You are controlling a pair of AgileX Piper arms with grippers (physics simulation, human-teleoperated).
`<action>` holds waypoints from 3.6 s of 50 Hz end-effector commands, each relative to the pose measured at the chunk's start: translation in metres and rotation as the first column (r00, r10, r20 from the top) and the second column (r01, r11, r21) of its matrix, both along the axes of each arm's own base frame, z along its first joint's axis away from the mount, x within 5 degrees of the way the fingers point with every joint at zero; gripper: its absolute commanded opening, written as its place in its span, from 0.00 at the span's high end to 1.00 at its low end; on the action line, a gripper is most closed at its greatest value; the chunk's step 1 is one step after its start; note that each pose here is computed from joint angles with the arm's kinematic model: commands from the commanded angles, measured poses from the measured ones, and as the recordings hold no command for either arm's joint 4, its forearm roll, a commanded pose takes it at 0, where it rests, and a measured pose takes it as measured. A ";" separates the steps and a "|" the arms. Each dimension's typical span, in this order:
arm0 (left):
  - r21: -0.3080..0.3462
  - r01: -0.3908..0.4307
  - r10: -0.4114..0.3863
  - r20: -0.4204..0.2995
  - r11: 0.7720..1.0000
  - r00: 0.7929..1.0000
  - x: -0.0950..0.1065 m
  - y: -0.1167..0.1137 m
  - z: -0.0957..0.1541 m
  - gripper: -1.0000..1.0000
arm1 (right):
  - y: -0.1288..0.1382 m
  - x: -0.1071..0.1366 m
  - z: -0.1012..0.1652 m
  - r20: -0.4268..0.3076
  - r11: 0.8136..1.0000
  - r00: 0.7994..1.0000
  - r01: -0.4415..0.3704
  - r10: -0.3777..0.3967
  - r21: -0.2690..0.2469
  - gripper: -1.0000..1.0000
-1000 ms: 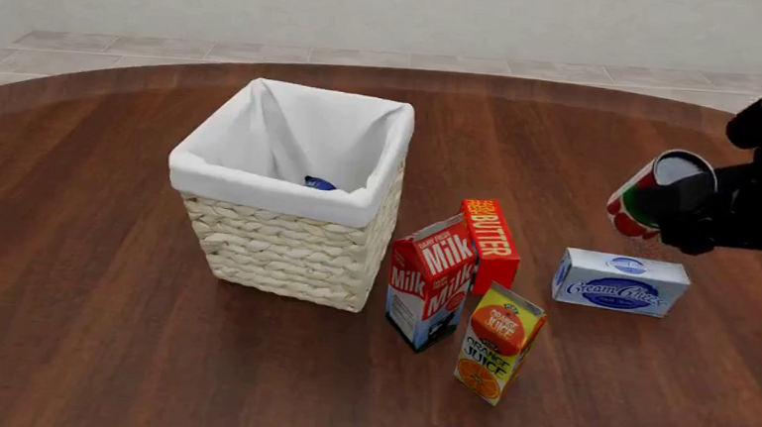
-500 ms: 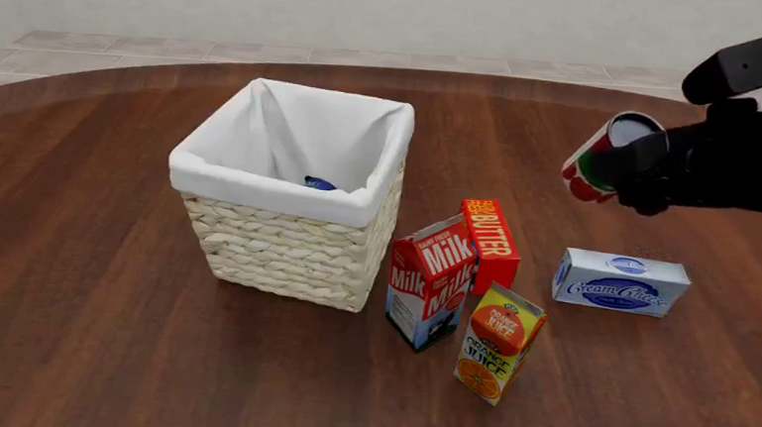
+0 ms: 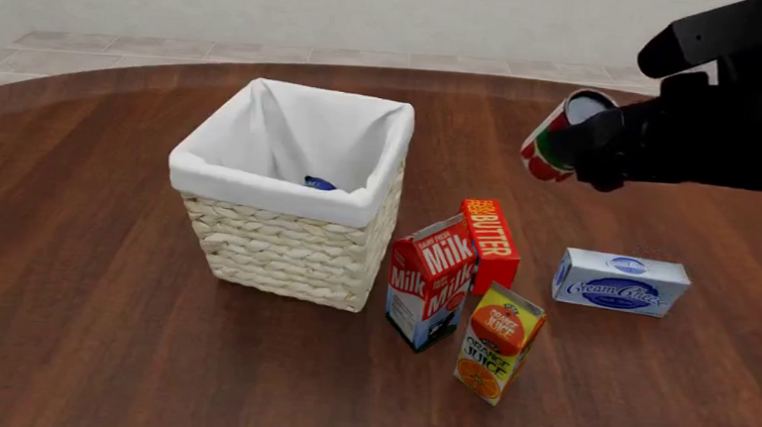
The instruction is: Pick up the alphabet soup and the tomato sauce, and put them in the basket.
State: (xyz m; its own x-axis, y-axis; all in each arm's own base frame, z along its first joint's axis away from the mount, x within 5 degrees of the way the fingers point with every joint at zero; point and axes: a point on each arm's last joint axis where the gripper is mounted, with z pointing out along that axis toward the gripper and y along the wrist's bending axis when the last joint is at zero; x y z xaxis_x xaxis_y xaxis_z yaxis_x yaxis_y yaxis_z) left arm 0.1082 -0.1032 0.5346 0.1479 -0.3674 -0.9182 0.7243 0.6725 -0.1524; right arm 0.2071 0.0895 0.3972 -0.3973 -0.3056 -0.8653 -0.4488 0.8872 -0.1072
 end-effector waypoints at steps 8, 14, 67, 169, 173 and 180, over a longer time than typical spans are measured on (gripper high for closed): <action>0.000 0.000 0.000 0.000 1.000 1.000 0.000 0.000 0.000 0.00 | 0.023 0.007 0.008 0.022 0.997 0.998 -0.054 0.053 0.055 1.00; 0.000 0.000 0.000 0.000 1.000 1.000 0.000 0.000 0.000 0.00 | 0.032 0.012 0.012 0.036 0.995 0.997 -0.071 0.069 0.074 1.00; 0.000 0.000 0.000 0.000 1.000 1.000 0.000 0.000 0.000 0.00 | 0.116 0.031 0.018 0.061 0.957 0.963 -0.266 0.261 0.112 1.00; 0.000 0.000 0.000 0.000 1.000 1.000 0.000 0.000 0.000 0.00 | 0.190 0.118 -0.052 -0.100 0.951 0.949 -0.304 0.298 -0.051 1.00; 0.000 0.000 0.000 0.000 1.000 1.000 0.000 0.000 0.000 0.00 | 0.190 0.120 -0.056 -0.106 0.950 0.948 -0.306 0.299 -0.060 1.00; 0.000 0.000 0.000 0.000 1.000 1.000 0.000 0.000 0.000 0.00 | 0.190 0.124 -0.063 -0.118 0.951 0.949 -0.303 0.294 -0.069 1.00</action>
